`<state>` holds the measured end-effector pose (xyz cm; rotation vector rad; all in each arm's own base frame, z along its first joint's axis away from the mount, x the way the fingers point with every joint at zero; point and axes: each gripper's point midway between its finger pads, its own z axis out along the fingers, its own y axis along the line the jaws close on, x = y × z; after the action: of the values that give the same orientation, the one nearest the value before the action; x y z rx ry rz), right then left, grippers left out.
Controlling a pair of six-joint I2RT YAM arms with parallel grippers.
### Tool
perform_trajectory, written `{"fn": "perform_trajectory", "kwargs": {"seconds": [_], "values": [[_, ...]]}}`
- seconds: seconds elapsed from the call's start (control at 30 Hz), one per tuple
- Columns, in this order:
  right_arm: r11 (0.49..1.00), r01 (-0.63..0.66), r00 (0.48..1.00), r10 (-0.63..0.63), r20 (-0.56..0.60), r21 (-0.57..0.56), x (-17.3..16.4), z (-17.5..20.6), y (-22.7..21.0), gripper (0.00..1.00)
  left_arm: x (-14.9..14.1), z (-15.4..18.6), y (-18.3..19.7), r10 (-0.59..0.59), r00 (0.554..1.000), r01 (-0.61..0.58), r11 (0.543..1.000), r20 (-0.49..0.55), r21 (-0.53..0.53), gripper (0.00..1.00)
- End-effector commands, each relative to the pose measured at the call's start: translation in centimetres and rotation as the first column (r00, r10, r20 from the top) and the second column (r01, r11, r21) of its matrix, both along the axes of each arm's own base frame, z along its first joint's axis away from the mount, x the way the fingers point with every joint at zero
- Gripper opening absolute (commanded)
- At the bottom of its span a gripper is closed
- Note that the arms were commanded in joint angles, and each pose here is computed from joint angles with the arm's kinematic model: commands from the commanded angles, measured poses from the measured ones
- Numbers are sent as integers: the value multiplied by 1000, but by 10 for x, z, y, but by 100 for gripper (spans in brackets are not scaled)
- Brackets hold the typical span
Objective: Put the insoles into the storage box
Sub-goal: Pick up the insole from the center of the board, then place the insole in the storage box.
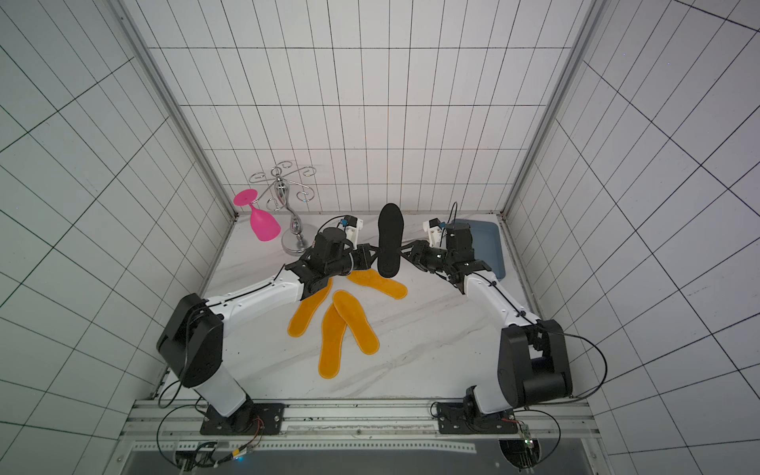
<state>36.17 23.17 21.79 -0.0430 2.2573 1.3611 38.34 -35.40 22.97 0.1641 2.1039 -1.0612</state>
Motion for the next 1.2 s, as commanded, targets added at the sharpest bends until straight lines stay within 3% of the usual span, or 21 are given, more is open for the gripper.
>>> {"fn": "perform_trajectory", "kwargs": {"seconds": [0.0,0.33,0.47,0.8,1.17], "values": [[999,-28,998,27,61,20,9,19,9,34,-3,9,-5,-17,999,18,1000,31,-9,0],[998,-61,992,58,109,24,14,37,14,0,-10,-1,-11,-62,998,62,998,10,0,1],[997,-77,990,78,117,-20,8,38,12,0,-8,1,-10,-67,998,67,998,12,0,9],[984,-58,987,82,137,-167,0,30,-6,0,-5,20,-5,-116,993,117,989,20,-91,51],[953,56,987,-9,158,-297,4,32,-47,0,-16,43,-7,-165,981,179,973,105,-144,83]]}}
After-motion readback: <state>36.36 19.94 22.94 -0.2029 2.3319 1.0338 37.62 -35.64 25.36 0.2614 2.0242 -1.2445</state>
